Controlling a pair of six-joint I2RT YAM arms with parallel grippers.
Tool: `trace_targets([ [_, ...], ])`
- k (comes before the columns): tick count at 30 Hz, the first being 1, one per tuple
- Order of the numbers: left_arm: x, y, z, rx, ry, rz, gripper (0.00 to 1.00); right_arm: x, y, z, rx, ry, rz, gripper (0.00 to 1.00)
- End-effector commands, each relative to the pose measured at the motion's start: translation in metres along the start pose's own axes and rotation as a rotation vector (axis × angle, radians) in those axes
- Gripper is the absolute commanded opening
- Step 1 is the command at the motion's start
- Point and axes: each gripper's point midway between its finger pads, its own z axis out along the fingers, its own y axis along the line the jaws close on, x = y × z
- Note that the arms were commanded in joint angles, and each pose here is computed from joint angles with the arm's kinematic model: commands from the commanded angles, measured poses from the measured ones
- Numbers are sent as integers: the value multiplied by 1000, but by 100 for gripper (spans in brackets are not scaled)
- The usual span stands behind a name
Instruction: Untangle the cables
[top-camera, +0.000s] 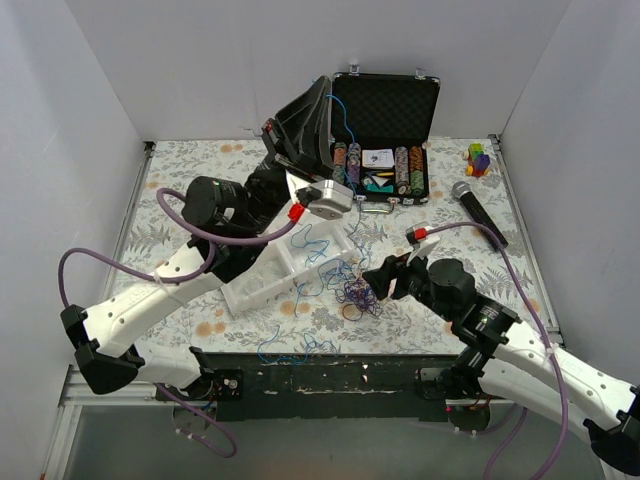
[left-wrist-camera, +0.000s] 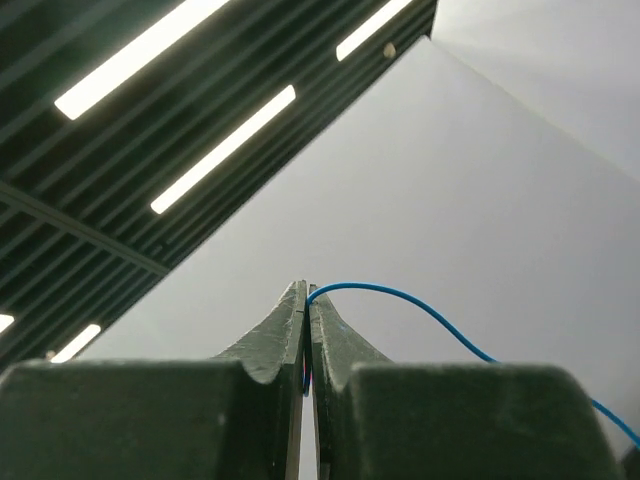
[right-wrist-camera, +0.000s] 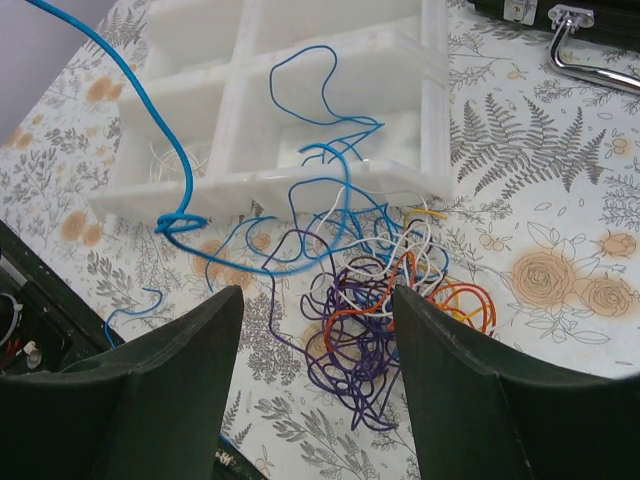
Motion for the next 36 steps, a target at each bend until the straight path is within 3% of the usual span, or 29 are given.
trace_targets([
  [1, 23, 18, -19, -67, 135, 32, 0, 9, -6, -7, 4, -3, -4, 70],
  [10, 71, 20, -22, -106, 254, 58, 0, 21, -16, -8, 35, 0, 19, 69],
  [18, 127, -8, -43, -47, 364, -61, 0, 26, -19, -7, 46, 0, 26, 69],
  [26, 142, -37, -56, -8, 383, -87, 0, 29, -23, -5, 63, 4, 27, 69],
  [36, 136, -40, -59, 1, 335, -102, 0, 31, -24, -5, 70, 6, 30, 69],
])
